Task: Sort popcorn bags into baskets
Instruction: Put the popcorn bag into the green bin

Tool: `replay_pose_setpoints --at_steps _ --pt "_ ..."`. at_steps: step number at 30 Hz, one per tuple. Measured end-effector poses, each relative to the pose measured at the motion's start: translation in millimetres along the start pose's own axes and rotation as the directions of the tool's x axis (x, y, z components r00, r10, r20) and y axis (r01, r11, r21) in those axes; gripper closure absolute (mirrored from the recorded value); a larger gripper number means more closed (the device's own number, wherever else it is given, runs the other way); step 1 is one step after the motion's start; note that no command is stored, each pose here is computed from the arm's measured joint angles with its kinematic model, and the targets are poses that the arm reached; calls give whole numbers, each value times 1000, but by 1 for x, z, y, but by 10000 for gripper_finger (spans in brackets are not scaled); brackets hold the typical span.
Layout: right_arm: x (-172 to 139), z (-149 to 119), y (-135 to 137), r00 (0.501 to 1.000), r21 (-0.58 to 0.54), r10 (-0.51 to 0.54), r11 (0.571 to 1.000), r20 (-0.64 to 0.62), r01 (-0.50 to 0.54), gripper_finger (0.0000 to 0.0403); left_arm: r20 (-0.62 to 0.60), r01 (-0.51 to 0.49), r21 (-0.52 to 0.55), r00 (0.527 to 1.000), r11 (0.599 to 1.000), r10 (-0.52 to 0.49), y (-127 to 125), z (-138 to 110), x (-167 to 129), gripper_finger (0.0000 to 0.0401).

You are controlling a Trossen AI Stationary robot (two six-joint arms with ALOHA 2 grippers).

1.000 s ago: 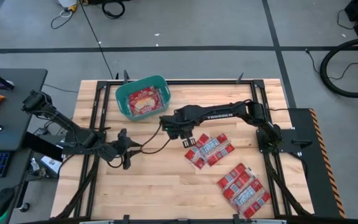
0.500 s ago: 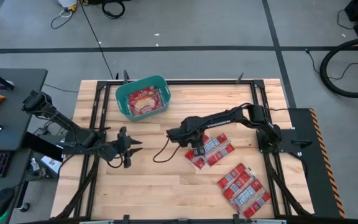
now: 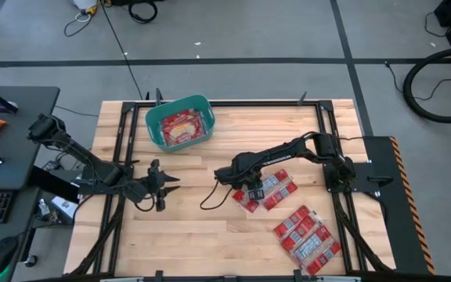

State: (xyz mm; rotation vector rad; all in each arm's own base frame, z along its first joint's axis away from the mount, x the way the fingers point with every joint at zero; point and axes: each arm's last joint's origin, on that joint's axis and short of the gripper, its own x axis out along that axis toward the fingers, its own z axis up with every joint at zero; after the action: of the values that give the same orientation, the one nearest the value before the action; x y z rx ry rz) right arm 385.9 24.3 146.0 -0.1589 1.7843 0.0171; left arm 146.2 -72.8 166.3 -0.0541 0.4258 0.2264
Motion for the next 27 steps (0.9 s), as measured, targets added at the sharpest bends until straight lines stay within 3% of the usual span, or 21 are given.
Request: replay_pose_setpoints --at_steps 2,5,12,17,20,23,27 --pt "-1 6 -1 997 -20 -14 1000 75 16 270 7 3 -6 1000 1000 -3 0 1 0 280" --pt "-3 20 -5 969 3 -115 993 218 118 270 12 5 -11 1000 1000 -5 -1 1 0 280" --pt "-17 53 -25 824 142 -279 960 493 239 270 17 7 -8 1000 1000 -7 -1 2 0 280" --pt "-44 62 -30 749 144 -344 936 566 322 270 16 7 -8 1000 1000 -7 -1 2 0 280" --pt "-52 62 -25 750 46 -336 924 570 379 270 18 5 -9 1000 1000 -4 -1 2 0 280" --pt "-47 58 -13 794 -130 -280 904 540 407 270 32 -10 -16 999 1000 10 -1 3 0 280" --pt "-34 50 -6 844 -239 -263 882 467 407 270 92 -74 -78 993 994 81 -1 7 3 280"
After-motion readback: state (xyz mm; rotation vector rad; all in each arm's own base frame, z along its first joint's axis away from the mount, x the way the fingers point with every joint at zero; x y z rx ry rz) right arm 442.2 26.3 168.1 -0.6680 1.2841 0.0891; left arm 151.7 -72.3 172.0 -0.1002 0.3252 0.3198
